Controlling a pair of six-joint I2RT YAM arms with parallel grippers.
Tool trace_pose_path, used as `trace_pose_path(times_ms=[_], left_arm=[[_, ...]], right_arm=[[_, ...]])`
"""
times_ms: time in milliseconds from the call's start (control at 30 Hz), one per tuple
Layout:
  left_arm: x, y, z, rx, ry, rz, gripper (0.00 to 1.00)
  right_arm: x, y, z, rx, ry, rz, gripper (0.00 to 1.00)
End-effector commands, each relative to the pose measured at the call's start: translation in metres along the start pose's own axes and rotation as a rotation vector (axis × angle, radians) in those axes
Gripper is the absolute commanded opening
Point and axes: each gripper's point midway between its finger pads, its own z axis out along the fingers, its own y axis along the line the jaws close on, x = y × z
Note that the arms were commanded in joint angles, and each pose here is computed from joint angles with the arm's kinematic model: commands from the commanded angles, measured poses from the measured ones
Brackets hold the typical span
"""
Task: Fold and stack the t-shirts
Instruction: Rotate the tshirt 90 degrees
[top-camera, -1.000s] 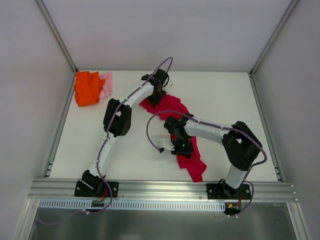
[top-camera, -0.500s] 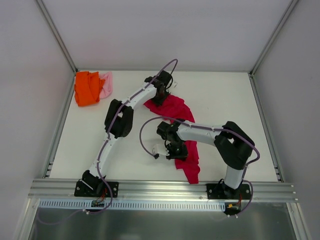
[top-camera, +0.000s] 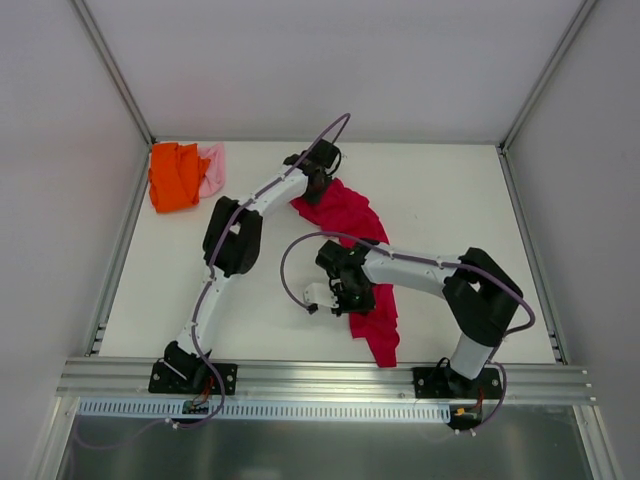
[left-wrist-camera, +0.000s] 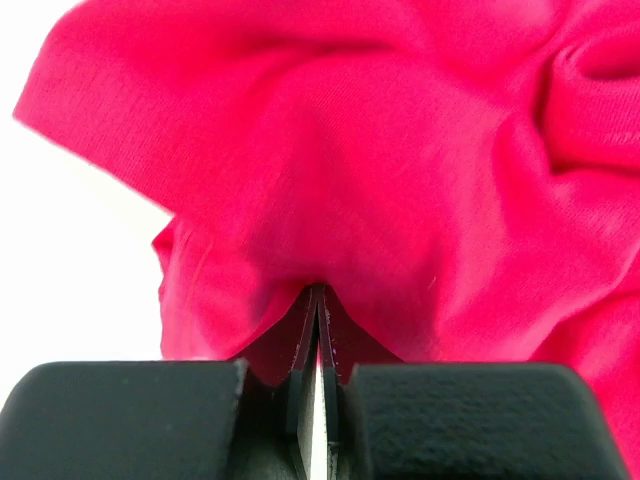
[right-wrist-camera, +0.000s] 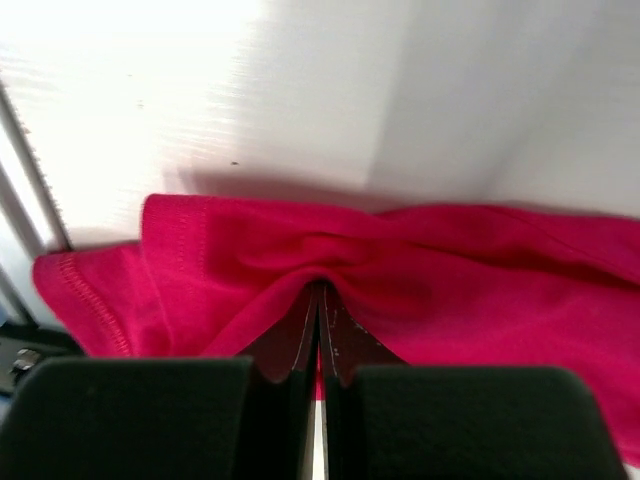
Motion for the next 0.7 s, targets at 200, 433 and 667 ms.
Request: trace_pose_path(times_ms=[200,433,667], left_arm=[[-0.088,0.078,-0.165,-0.203,-0.385,-0.066,0.00],[-0.060,0.090,-0.263,-0.202,-0.511,-0.103,0.00],[0.004,0.073,-0.300,-0.129,-0.584,-0.052,0.00]], right_arm=[[0.014,-0.055,-0.046,0.326,-0.115,0.082,0.01],[0.043,-0.072,-0.049,0.379,-0.060,0.140,0.01],[0.043,-0.047,-0.012,0.158,-0.065,0.166,0.01]])
